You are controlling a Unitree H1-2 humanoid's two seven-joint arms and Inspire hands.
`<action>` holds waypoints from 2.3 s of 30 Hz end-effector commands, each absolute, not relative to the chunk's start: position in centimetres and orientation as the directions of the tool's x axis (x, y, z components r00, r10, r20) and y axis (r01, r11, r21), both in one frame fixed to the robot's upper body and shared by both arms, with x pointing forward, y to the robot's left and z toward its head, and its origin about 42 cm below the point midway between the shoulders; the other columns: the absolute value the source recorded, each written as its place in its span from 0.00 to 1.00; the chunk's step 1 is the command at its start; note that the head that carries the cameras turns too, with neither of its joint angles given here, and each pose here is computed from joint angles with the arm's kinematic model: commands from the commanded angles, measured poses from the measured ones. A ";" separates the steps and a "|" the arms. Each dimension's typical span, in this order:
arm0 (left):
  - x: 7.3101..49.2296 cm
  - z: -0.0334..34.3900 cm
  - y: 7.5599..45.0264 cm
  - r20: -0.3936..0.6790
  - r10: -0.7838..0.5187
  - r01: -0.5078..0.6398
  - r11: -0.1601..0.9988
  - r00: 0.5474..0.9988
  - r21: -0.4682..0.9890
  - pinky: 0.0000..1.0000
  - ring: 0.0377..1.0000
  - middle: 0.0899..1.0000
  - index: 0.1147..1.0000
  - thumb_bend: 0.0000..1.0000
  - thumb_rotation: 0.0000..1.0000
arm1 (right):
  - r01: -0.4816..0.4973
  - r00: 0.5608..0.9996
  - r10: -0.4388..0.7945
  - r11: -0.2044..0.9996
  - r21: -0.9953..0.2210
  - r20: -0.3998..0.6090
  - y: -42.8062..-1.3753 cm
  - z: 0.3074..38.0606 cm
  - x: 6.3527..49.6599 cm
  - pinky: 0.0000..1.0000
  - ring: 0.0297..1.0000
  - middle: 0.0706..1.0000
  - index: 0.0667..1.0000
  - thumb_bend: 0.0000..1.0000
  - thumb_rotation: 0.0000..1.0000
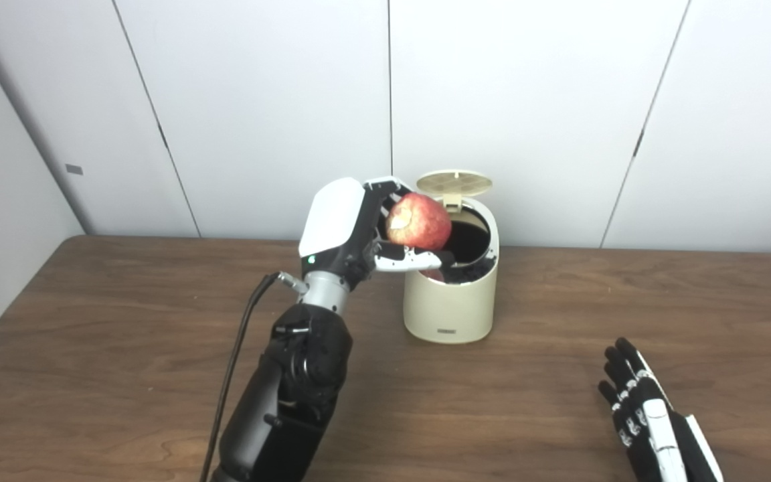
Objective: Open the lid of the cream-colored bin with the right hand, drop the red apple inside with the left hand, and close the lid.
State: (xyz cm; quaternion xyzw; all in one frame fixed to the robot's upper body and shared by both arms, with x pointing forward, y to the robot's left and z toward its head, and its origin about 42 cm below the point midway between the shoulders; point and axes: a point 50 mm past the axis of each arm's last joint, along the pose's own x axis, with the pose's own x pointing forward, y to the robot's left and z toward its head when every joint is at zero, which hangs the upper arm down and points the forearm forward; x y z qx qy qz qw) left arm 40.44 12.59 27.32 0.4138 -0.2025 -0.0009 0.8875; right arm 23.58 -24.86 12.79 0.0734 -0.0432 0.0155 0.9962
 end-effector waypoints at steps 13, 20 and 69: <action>43.9 30.2 9.3 0.439 -0.190 -0.232 0.633 0.878 0.738 0.34 0.35 0.43 0.46 0.50 0.00 | -0.034 0.987 0.010 0.988 0.152 0.160 -24.9 13.9 23.4 1.00 1.00 0.96 0.95 0.47 0.82; 45.1 30.3 9.0 0.446 -0.211 -0.275 0.542 0.870 0.794 0.34 0.34 0.45 0.45 0.50 0.00 | -0.029 0.987 0.006 0.990 0.142 0.161 -25.1 14.0 23.3 1.00 1.00 0.96 0.97 0.47 0.83; 42.4 30.9 11.6 0.346 -0.142 -0.127 0.750 0.927 0.649 0.38 0.38 0.42 0.43 0.50 0.00 | -0.023 0.987 0.009 0.996 0.086 0.158 -26.0 14.3 23.2 0.92 0.97 0.93 0.96 0.46 0.96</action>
